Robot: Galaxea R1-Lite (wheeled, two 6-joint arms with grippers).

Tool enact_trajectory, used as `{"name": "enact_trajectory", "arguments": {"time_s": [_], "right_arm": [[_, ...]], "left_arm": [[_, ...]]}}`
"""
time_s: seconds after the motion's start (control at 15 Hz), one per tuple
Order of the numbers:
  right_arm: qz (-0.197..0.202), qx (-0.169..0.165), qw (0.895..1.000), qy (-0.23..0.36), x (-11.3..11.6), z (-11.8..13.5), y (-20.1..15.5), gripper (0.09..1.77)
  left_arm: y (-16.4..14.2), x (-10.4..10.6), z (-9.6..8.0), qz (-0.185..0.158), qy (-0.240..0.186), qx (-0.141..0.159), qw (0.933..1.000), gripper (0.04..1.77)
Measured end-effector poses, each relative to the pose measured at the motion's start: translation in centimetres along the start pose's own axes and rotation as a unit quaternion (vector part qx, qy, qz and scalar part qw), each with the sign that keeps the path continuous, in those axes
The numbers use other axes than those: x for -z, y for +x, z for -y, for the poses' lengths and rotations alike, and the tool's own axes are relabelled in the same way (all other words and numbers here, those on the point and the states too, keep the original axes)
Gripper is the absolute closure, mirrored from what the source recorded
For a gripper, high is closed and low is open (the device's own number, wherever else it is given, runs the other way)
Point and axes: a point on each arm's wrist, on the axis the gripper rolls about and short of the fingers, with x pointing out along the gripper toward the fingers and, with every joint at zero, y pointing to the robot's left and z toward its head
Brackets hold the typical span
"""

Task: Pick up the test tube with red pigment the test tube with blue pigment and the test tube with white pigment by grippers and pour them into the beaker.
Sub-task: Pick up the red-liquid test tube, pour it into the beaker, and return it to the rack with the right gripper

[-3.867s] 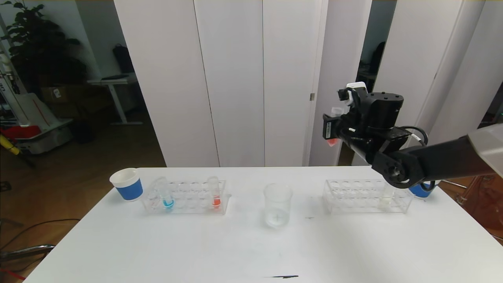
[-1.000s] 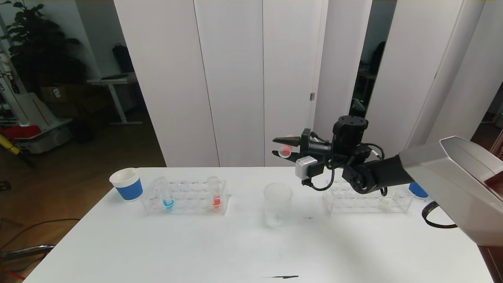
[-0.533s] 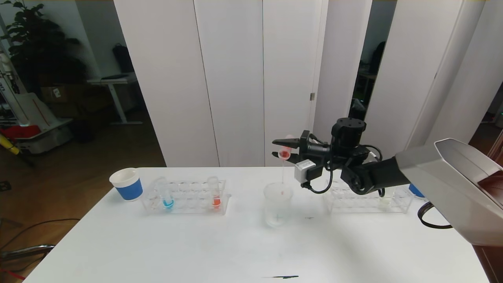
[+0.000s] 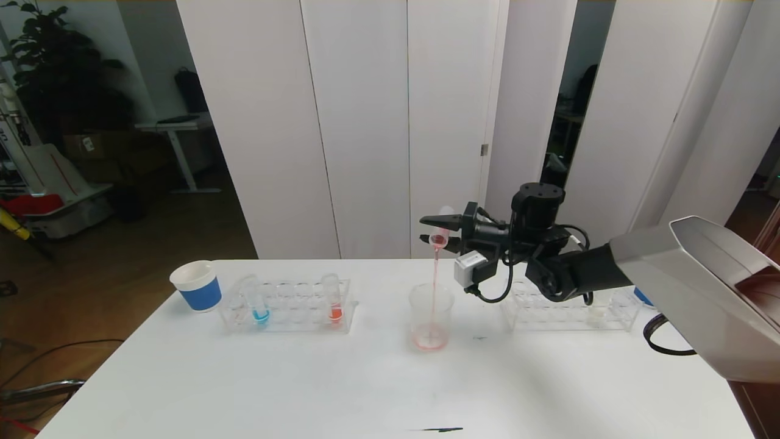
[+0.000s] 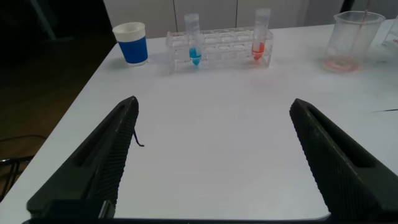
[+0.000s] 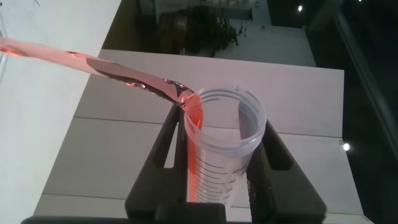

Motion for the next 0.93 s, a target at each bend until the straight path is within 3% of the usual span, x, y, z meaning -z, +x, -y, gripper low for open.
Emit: {"name": "enact_trajectory", "arguments": {"time_s": [0.73, 0.93], "right_arm": [[-0.004, 0.006, 0.998, -0.066, 0.82, 0.28, -0.08, 1.26], [0.012, 0.012, 0.995, -0.095, 0.99, 0.74, 0.13, 1.26]], "left_arm": [[0.0, 0.0, 0.0, 0.0, 0.0, 0.0, 1.0, 0.07], [0.0, 0.0, 0.0, 0.0, 0.0, 0.0, 1.0, 0.07]]}}
